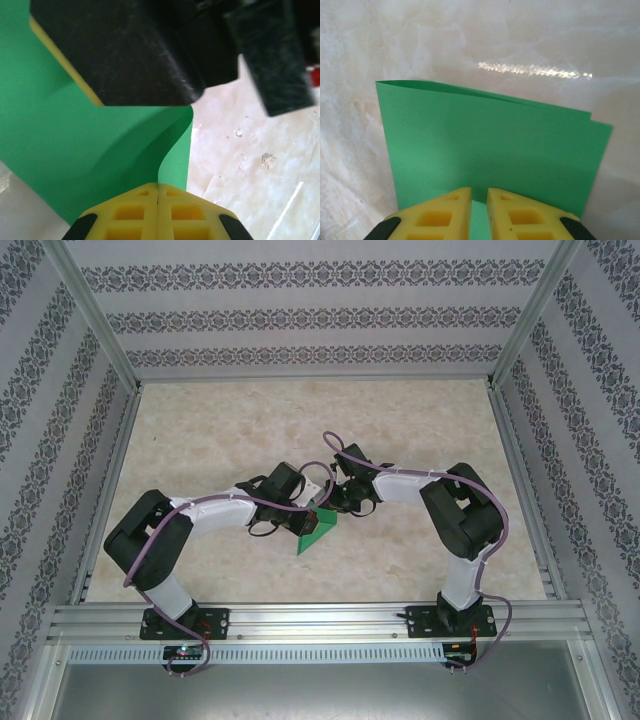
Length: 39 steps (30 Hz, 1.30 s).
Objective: Fold a paper plane with a square sheet of paper (pick it up from the middle)
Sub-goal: Third fold the triangle at the center of the table.
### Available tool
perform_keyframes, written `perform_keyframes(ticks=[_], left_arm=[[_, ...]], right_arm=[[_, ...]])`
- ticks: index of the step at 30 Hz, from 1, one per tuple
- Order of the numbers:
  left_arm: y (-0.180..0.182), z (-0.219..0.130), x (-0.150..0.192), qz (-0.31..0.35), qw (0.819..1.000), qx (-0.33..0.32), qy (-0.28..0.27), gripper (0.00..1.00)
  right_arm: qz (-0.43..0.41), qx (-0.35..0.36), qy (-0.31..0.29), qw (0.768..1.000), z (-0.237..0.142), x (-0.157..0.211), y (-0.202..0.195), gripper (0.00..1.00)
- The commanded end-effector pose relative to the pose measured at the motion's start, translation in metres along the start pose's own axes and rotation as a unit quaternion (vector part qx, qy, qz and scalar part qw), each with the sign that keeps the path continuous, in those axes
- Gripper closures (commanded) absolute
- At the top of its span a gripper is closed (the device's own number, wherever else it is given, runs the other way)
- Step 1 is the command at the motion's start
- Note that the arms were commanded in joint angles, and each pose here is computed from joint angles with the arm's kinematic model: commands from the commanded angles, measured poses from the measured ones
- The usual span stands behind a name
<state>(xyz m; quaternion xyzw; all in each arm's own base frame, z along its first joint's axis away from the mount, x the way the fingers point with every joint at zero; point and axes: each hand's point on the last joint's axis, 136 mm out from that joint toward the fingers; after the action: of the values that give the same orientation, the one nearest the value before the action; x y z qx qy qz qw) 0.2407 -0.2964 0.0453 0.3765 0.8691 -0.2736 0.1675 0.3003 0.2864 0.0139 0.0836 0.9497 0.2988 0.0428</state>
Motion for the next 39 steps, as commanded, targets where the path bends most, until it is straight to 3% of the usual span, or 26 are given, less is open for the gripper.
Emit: perform_keyframes(ticks=[1,39], left_arm=[[0.005,0.0,-0.015,-0.001,1.0,0.001,-0.027,0.99],[0.027,0.004,0.002,-0.039,0.998,-0.047,-0.027,0.97]], right_arm=[[0.001,0.029,0.013,1.0,0.012,0.005,-0.019,0.82],[0.016,0.03,0.013,0.999,0.014,0.006,-0.021,0.81]])
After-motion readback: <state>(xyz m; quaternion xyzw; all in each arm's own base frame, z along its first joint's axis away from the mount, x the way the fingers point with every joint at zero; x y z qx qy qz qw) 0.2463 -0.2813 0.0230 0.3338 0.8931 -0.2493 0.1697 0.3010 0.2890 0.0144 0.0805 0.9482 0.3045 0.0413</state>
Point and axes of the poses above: each hand's point on the last joint's axis, 136 mm out from that joint toward the fingers, its own z axis out along the fingers, its own y axis along the line the jaws close on, x = y × z, and after that the axes turned 12 degrees about z, right-handed
